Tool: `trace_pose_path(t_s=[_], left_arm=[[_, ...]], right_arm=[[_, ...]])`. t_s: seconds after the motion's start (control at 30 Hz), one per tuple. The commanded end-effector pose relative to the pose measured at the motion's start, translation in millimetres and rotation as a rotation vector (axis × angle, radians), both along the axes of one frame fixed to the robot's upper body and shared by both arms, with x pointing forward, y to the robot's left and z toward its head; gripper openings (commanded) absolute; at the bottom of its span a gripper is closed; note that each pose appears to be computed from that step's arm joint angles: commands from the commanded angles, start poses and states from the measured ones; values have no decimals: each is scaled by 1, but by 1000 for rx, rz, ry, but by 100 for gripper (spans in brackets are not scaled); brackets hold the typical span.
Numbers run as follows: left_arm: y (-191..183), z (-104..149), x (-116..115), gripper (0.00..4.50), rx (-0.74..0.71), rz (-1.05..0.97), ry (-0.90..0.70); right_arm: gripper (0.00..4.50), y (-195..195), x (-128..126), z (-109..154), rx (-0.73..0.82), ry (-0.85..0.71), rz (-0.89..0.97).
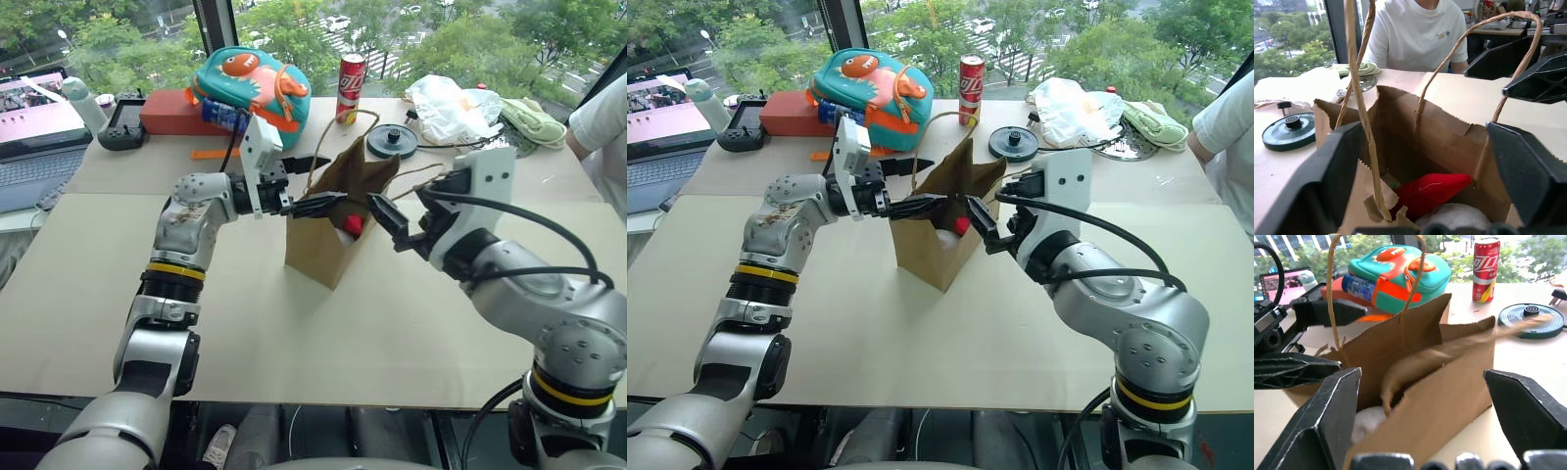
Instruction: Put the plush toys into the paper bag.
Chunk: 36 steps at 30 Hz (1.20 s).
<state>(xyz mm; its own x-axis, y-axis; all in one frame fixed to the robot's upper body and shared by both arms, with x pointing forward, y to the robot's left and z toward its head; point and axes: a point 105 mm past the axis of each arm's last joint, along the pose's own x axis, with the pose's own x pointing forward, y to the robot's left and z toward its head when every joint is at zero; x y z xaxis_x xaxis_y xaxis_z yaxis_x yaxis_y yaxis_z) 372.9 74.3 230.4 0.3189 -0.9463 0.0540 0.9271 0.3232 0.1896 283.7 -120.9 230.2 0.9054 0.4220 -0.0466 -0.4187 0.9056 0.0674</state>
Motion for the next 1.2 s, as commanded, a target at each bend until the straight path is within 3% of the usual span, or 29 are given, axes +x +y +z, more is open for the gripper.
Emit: trace_pose_path(t_s=[0.03, 0.3, 0.4, 0.53, 0.77, 0.93, 1.2], left_arm=[[8, 22, -4, 447, -51, 3, -27], [25, 24, -1, 447, -98, 63, 37], [46, 9, 0, 450, -63, 125, 79], [69, -13, -9, 450, -5, 154, 138], [76, -49, -37, 450, 158, 111, 154], [72, -69, -31, 450, 244, 143, 67], [50, -69, -28, 450, 201, 112, 12]], right_arm=[[450, 3, -17, 8, -15, -38, 91], [450, -1, -23, -8, -77, 21, 146], [374, 4, -24, -23, -94, 66, 167], [238, 14, -25, -41, -127, 108, 201], [5, 20, -15, -43, -152, 104, 233], [5, 25, -1, -41, -168, 105, 241], [5, 48, 6, -38, -181, 99, 308]])
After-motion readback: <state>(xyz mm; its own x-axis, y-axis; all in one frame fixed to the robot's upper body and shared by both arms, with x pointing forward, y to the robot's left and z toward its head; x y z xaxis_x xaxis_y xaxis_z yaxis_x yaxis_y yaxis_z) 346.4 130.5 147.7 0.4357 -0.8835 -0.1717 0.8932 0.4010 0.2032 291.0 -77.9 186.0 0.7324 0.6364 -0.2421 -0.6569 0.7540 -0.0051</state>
